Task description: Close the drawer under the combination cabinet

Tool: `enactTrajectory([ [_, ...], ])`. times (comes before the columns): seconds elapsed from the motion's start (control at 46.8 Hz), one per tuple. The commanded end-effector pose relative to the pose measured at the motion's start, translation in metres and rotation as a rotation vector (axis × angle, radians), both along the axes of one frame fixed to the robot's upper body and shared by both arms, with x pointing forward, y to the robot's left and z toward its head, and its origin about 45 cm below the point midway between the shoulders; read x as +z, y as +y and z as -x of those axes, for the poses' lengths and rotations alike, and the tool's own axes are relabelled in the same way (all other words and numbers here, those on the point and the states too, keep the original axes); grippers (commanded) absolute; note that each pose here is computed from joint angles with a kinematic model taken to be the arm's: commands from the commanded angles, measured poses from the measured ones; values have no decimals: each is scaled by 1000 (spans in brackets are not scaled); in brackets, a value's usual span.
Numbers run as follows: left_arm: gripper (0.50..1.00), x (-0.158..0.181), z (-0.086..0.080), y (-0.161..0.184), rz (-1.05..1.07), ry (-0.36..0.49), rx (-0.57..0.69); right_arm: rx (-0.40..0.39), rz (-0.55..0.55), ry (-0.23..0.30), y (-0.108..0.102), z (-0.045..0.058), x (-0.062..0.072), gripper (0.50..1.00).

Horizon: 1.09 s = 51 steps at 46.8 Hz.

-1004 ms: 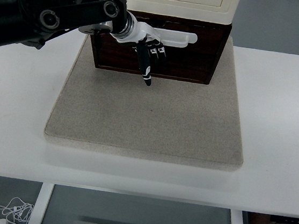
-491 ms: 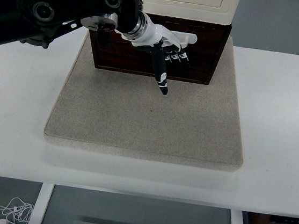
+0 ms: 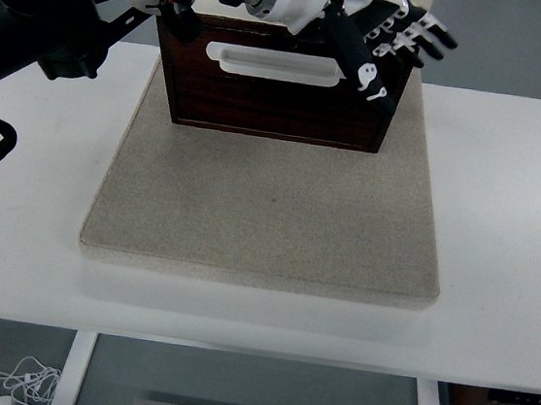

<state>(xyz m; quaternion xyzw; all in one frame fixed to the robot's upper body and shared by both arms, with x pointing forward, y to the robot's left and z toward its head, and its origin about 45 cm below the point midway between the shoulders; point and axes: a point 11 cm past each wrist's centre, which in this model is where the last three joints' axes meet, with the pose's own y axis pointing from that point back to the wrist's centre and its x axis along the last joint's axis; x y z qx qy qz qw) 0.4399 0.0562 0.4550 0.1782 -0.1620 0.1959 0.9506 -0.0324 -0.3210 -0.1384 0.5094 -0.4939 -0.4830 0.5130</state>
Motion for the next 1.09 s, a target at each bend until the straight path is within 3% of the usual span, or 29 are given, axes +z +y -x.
enactTrajectory([
  [0.0, 996, 29, 0, 3, 129, -36, -10, 0, 0, 0, 0, 0, 0, 952],
  [0.278, 999, 115, 2, 35, 537, -134, -17, 0, 0, 0, 0, 0, 0, 952],
  [0.577, 999, 177, -15, 109, 879, -179, 157, 0, 1, 0, 0, 0, 0, 952],
  [0.833, 996, 197, -23, 157, 1109, -151, 270, 0, 0, 0, 0, 0, 0, 952],
  [1.068, 999, 203, -36, 207, 1284, -71, 462, 0, 0, 0, 0, 0, 0, 952],
])
